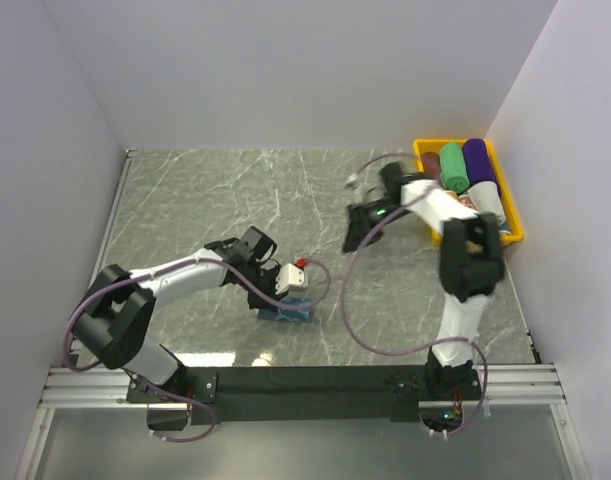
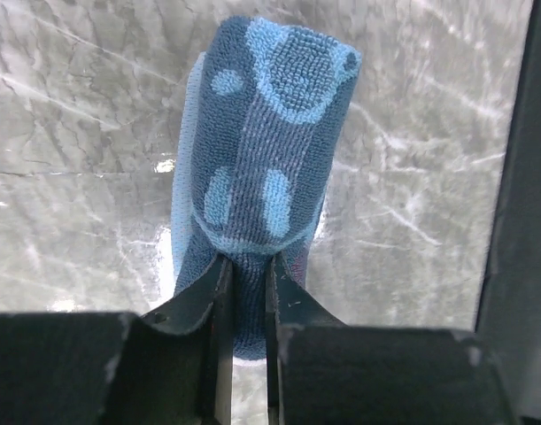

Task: Roll the towels
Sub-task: Roll the towel, then place the rolled towel into the container

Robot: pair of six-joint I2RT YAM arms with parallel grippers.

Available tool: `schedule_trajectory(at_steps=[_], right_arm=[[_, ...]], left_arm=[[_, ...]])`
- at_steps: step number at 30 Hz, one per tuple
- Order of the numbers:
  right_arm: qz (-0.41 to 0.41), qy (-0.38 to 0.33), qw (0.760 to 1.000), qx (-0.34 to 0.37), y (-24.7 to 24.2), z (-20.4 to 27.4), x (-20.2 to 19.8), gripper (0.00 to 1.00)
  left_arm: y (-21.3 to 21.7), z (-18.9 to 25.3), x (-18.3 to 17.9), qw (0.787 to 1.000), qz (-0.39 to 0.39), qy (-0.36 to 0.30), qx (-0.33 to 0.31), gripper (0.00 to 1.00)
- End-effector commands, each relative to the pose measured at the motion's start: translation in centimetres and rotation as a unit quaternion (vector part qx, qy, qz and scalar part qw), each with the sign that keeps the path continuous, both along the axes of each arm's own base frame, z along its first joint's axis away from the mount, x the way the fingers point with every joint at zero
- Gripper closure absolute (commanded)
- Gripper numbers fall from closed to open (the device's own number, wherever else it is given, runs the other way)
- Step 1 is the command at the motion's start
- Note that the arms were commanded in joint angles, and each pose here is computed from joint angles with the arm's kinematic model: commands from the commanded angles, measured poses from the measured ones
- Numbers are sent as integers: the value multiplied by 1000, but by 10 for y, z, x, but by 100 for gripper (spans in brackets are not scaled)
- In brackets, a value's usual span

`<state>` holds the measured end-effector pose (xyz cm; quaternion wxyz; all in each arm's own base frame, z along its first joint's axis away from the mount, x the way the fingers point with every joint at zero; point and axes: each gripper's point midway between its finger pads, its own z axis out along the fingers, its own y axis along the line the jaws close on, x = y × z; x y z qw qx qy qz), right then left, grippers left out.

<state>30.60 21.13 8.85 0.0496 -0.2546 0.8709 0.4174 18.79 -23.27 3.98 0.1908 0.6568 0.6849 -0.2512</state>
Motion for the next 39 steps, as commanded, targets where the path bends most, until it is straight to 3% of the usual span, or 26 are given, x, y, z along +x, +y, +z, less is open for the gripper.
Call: schedule_trajectory(at_steps=[1, 3, 8, 9, 15, 18, 26, 29, 31, 32, 39], right_arm=[[-84, -164, 983, -12, -45, 62, 27, 54], [-89, -213, 972, -30, -57, 74, 21, 55], [-27, -308, 950, -48, -62, 96, -40, 55], [-15, -347, 936, -63, -67, 104, -49, 55], [102, -382, 914, -88, -40, 79, -106, 52], [139, -372, 914, -84, -15, 70, -108, 48], [235, -443, 860, -96, 90, 64, -113, 42], [252, -450, 853, -80, 124, 54, -118, 41], [257, -446, 854, -71, 137, 44, -119, 37], [263, -451, 850, -73, 143, 41, -121, 27], [298, -459, 832, -95, 157, 1, -118, 22]], left_arm=[[32, -35, -44, 986, 24, 148, 79, 99], [33, -37, -37, 980, 34, 179, 82, 99], [31, -34, -11, 973, 58, 214, 66, 99], [33, -38, -13, 969, 59, 230, 73, 99], [33, -43, 2, 962, 67, 257, 71, 99], [30, -45, 7, 957, 70, 271, 69, 99], [29, -46, 11, 949, 81, 297, 63, 99], [30, -47, 12, 945, 85, 310, 62, 99], [31, -49, 12, 941, 85, 322, 61, 99], [31, -50, 11, 937, 85, 331, 64, 99], [32, -52, 14, 927, 85, 361, 51, 99]])
